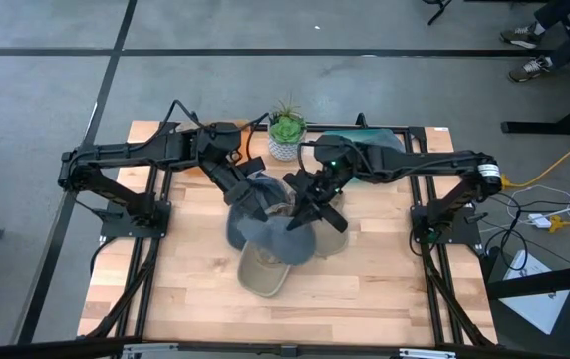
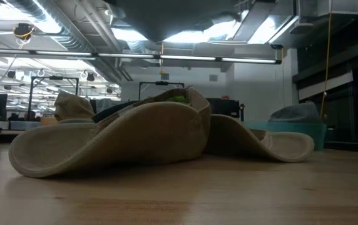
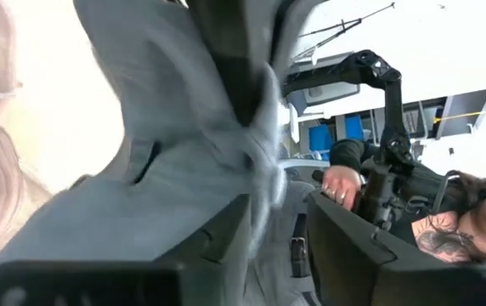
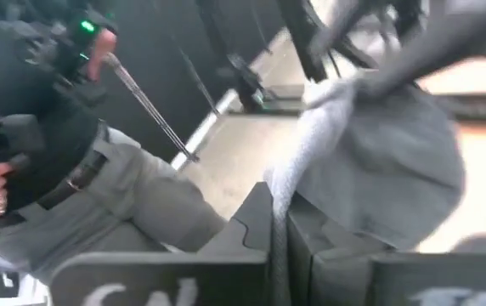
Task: Pick & Place hat
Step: Put the right gray cap into the green bin
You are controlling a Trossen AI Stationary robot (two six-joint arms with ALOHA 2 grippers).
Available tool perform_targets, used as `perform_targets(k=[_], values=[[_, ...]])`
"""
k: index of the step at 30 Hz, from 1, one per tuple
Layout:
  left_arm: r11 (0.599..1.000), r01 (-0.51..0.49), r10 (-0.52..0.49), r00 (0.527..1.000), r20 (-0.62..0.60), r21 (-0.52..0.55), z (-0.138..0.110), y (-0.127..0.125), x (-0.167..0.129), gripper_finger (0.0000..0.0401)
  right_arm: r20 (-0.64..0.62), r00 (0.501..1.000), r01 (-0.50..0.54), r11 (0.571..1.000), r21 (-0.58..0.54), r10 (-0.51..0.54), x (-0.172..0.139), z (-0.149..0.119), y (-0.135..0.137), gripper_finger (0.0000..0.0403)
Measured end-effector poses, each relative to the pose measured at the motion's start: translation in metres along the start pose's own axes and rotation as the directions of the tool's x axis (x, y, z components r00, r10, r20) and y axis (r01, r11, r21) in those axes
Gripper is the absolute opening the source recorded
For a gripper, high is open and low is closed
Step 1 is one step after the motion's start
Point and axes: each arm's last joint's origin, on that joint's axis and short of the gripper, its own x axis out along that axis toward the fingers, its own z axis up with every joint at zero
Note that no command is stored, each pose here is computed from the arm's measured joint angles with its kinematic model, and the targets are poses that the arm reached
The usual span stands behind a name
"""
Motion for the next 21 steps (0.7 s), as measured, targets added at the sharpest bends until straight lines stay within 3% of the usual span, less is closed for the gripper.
perform_targets(k=[9,13,21], values=[[0.996,-0.025,0.022,0.999,0.036,0.082,0.002,0.001,-0.001,0.0139,-0.141,0.967,0.233,0.963,0.138,-0.214,-0.024,-0.013,0.015,0.0005],[0.993,-0.034,0.028,0.999,0.046,0.116,0.003,0.002,-0.001,0.0136,-0.182,0.941,0.313,0.938,0.149,-0.286,-0.033,-0.016,0.02,0.0005],[0.992,-0.046,0.039,0.997,0.06,0.12,0.003,0.002,-0.001,0.0134,-0.26,0.84,0.515,0.85,0.108,-0.476,-0.054,-0.024,0.032,0.0005]])
